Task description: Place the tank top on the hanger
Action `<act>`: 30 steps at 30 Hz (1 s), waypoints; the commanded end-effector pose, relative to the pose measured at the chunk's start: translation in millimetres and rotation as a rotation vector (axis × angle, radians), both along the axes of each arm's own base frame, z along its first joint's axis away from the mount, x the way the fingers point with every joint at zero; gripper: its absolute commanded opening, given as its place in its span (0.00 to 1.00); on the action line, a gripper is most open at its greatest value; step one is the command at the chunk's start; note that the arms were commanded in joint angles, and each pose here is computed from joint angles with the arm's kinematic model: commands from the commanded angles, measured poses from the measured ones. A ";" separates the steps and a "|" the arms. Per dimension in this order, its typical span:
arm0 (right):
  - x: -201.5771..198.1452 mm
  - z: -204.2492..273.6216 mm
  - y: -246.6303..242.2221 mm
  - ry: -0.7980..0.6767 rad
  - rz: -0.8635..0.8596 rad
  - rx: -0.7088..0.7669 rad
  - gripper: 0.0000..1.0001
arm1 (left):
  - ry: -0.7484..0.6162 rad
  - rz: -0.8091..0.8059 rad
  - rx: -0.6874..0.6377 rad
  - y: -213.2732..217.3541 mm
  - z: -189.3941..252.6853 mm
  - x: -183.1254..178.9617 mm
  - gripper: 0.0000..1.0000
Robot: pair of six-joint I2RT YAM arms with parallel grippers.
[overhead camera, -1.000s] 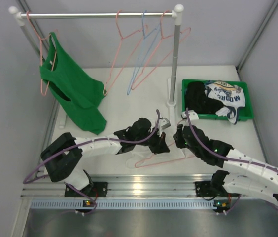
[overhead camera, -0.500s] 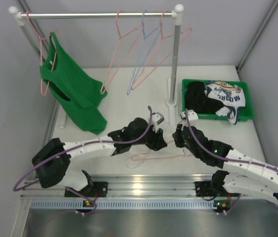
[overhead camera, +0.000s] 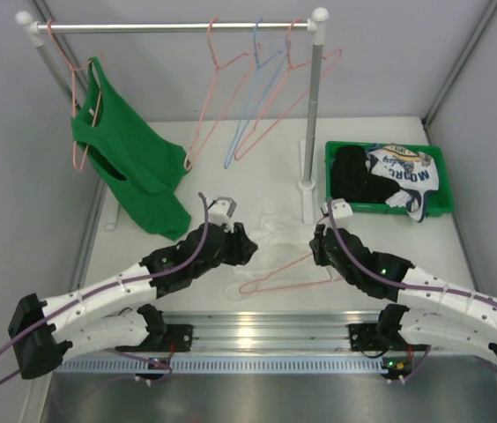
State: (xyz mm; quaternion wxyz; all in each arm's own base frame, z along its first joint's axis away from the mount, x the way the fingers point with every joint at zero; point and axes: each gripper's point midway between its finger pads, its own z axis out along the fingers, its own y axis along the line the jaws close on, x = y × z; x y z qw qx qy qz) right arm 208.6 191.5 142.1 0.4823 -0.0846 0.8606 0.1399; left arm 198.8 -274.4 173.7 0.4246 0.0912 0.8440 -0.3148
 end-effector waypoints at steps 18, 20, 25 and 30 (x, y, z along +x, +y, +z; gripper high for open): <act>5.7 17.0 -3.0 -0.055 -0.051 0.025 0.00 | 0.459 0.313 0.237 104.0 -134.6 -75.6 0.40; 5.7 17.4 -3.0 -0.055 -0.050 0.023 0.00 | 0.457 0.298 0.234 100.4 -134.4 -75.5 0.41; 6.3 17.8 -2.1 -0.054 -0.049 0.019 0.00 | 0.451 0.230 0.199 82.6 -134.2 -76.4 0.43; 6.6 19.6 -0.9 -0.055 -0.048 0.022 0.00 | 0.452 0.193 0.223 72.8 -141.7 -82.0 0.42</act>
